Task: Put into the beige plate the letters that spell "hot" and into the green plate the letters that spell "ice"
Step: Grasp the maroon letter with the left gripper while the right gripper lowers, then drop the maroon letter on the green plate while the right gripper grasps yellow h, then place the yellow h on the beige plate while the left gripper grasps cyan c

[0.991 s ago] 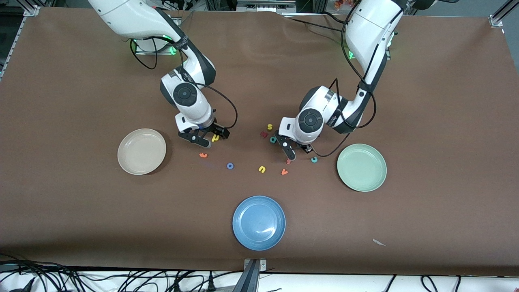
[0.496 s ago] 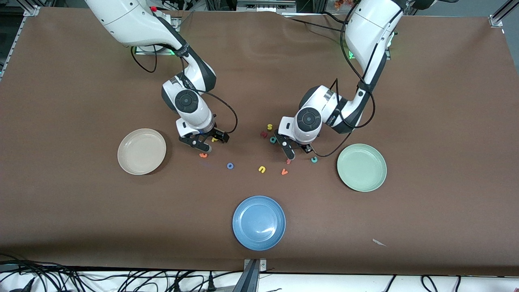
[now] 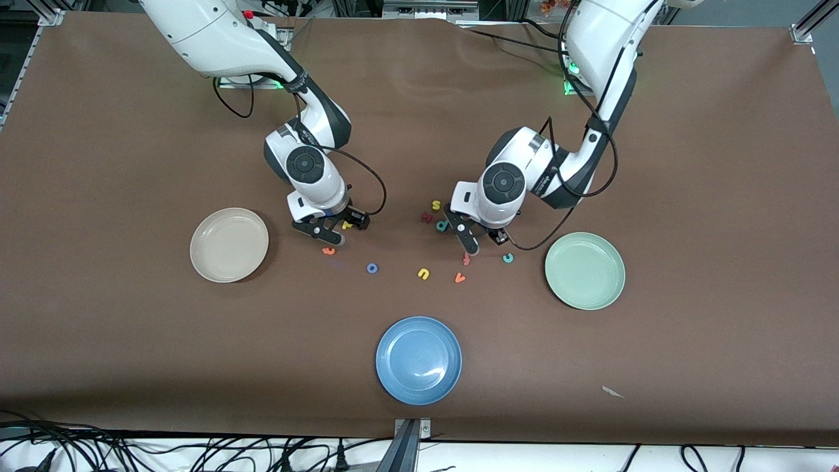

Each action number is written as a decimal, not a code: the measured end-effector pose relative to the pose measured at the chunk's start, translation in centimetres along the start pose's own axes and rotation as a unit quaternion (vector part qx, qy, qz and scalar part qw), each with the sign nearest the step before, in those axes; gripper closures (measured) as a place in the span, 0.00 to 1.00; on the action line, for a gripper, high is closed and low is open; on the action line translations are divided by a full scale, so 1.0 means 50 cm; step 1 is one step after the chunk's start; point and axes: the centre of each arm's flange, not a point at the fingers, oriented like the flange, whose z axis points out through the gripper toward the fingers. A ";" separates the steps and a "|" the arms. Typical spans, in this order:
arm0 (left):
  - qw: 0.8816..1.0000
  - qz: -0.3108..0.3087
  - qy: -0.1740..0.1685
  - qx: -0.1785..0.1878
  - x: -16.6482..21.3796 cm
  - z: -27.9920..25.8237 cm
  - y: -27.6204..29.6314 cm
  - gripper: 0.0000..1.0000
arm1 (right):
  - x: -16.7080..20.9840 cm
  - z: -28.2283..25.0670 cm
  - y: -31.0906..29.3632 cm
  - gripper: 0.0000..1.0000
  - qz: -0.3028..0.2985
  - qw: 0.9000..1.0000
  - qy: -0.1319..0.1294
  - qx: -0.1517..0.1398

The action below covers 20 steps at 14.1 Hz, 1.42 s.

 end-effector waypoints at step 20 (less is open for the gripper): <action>0.996 -0.087 0.016 -0.001 -0.291 0.051 -0.410 0.58 | 0.014 -0.017 -0.011 0.74 -0.004 1.000 0.010 0.001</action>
